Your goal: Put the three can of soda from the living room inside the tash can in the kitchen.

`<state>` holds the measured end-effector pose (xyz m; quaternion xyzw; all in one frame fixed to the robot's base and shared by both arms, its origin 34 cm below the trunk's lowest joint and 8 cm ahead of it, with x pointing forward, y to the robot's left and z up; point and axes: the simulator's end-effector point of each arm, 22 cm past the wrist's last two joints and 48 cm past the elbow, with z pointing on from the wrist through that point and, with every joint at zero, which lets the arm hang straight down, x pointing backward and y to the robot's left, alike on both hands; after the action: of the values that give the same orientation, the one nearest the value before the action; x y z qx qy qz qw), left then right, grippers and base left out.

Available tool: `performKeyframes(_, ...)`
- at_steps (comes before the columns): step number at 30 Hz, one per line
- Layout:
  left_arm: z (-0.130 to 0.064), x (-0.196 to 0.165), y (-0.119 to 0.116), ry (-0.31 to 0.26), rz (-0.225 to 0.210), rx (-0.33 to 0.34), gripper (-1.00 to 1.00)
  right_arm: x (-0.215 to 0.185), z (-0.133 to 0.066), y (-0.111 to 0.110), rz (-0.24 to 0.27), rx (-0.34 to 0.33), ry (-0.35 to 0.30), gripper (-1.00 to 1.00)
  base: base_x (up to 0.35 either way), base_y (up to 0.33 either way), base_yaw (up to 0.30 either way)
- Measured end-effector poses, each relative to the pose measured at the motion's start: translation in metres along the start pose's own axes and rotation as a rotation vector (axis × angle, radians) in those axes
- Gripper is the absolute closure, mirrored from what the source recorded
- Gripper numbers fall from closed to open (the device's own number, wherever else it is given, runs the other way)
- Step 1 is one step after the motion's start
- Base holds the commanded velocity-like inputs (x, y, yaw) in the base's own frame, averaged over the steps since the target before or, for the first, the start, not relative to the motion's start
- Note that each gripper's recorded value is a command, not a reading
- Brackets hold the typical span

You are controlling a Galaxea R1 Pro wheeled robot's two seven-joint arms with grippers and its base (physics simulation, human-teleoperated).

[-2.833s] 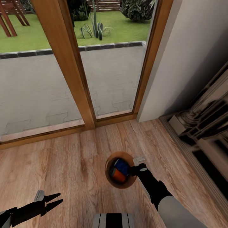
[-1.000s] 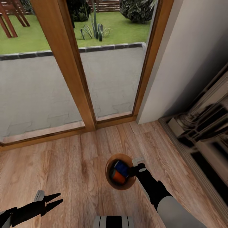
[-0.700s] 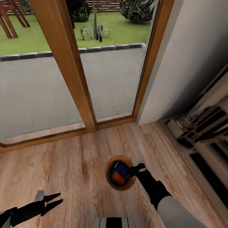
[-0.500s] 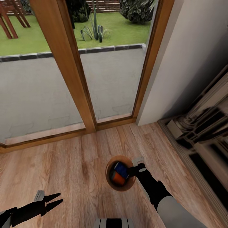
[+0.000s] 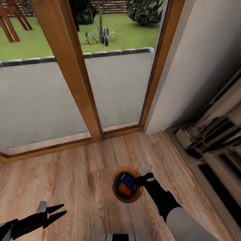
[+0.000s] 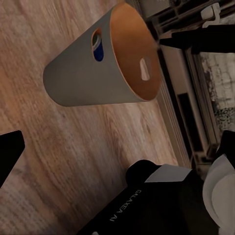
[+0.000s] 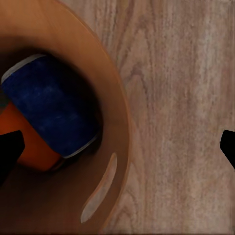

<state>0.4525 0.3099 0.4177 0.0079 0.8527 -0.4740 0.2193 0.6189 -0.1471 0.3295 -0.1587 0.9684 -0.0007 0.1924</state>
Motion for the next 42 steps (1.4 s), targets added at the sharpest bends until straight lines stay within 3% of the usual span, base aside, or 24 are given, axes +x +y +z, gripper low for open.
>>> performKeyframes(42,-0.034,-0.046,-0.066,-0.004,0.011,0.0,-1.0,-0.047,-0.077,-0.01,-0.001,0.004,-0.013,-1.0,0.0,0.0,0.0)
